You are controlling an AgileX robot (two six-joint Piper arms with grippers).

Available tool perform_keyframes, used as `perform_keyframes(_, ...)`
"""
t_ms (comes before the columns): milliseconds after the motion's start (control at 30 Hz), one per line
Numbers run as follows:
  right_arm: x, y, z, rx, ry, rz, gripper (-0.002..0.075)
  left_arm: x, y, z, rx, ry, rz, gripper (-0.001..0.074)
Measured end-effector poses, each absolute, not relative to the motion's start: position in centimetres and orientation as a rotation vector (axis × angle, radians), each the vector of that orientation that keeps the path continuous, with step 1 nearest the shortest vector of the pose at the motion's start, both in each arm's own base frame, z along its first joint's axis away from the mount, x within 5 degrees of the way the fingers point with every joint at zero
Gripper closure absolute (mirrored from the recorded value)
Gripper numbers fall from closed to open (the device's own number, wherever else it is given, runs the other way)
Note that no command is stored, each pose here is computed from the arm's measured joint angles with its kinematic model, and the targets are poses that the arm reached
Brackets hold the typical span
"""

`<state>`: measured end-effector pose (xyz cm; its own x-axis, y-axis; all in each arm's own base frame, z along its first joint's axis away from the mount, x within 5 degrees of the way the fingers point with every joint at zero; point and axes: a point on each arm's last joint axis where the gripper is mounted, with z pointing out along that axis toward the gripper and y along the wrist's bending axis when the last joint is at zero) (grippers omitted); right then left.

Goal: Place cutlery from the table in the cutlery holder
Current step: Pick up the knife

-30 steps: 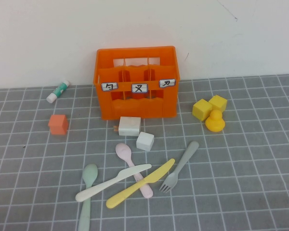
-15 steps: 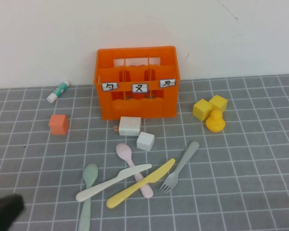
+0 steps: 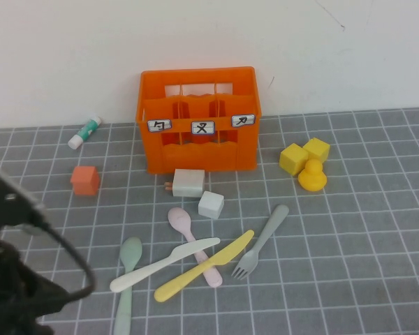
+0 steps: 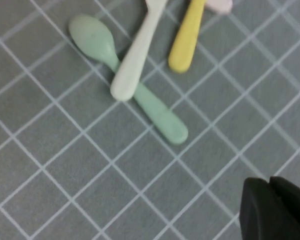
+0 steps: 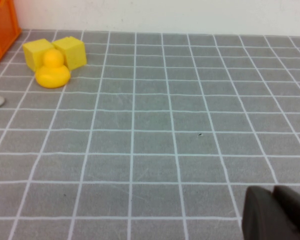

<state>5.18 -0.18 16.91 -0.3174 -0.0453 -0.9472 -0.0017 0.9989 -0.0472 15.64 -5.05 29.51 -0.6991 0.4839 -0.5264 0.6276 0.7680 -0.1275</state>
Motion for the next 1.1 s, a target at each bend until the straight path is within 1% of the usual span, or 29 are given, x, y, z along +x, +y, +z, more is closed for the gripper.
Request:
perform_keyframes(133,5.2,-0.2,16.9,-0.034,1.893,-0.044,0.0696,17.7,-6.3,28.7,0.949,2.579,-0.322,0.0734)
perform_keyframes(233,5.2,-0.2,16.9,-0.034,1.893,-0.044,0.0697,19.4,-7.4,28.0,1.061,2.625,-0.208,0.0698)
perform_keyframes(300,5.2,-0.2,16.9,-0.034,1.893,-0.044,0.0696,20.3,-8.3,27.5,1.156,2.637,-0.143,0.0645)
perform_keyframes(400,5.2,-0.2,16.9,-0.034,1.893,-0.044,0.0696,21.7,-10.1,26.7,1.294,2.604,-0.056,0.0516)
perform_keyframes(500,5.2,-0.2,16.9,-0.034,1.893,-0.044,0.0697,23.0,-11.9,26.0,1.351,2.551,-0.018,0.0402)
perform_keyframes(567,5.2,-0.2,16.9,-0.034,1.893,-0.044,0.0697,24.0,-13.1,25.5,1.368,2.520,-0.017,0.0361)
perform_keyframes(700,5.2,-0.2,16.9,-0.034,1.893,-0.044,0.0697,26.3,-14.9,23.9,1.345,2.551,-0.027,0.0340)
perform_keyframes(867,5.2,-0.2,16.9,-0.034,1.893,-0.044,0.0697,29.1,-16.5,21.6,1.344,2.610,-0.024,0.0336)
perform_keyframes(1100,5.2,-0.2,16.9,-0.034,1.893,-0.044,0.0697,31.1,-17.6,17.2,1.486,2.645,-0.003,0.0336)
